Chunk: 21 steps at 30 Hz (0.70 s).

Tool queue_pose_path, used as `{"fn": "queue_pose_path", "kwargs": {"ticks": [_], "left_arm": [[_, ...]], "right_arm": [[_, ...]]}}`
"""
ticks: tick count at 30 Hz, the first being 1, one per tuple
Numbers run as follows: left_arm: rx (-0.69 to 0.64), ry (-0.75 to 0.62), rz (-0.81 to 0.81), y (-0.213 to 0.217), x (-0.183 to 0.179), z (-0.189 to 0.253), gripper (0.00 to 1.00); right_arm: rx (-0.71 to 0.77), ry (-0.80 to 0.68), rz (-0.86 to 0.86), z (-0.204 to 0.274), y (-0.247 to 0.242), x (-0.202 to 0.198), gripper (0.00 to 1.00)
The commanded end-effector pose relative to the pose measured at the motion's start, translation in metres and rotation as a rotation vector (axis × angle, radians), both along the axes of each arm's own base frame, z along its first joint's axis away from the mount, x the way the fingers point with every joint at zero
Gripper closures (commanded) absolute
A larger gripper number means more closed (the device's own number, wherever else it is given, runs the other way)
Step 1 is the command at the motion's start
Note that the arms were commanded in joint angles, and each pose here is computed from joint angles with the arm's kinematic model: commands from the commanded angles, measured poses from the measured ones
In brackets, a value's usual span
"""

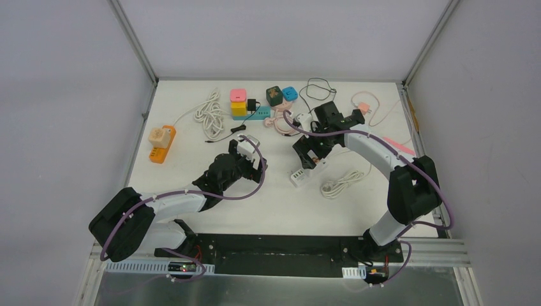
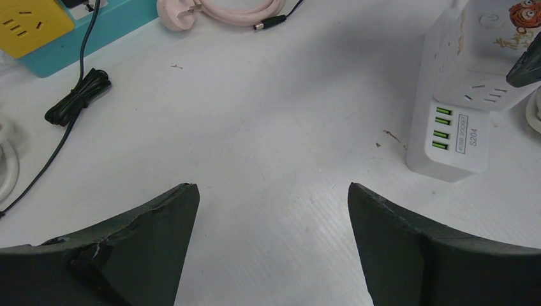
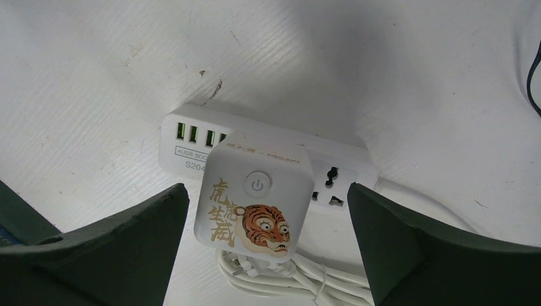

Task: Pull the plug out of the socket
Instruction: Remove the plug from the socket.

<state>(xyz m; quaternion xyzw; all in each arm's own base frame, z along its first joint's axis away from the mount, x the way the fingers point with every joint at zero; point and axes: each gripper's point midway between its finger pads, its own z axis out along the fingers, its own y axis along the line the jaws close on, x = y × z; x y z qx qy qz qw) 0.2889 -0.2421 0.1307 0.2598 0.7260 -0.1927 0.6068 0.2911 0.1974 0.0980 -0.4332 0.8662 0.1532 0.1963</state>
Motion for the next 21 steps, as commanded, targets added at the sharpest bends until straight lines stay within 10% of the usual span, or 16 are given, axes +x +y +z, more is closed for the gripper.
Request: {"fn": "queue_pose_path", "kwargs": {"ticks": [1, 21], "left_arm": [[-0.037, -0.054, -0.001, -0.001, 0.000, 0.017, 0.10], [-0.036, -0.053, 0.000, -0.001, 0.000, 0.017, 0.10]], "right_arm": [[0.014, -0.062, -0.032, 0.015, 0.004, 0.014, 0.00], [-0.032, -0.002, -0.086, -0.009, 0.012, 0.012, 0.03]]}}
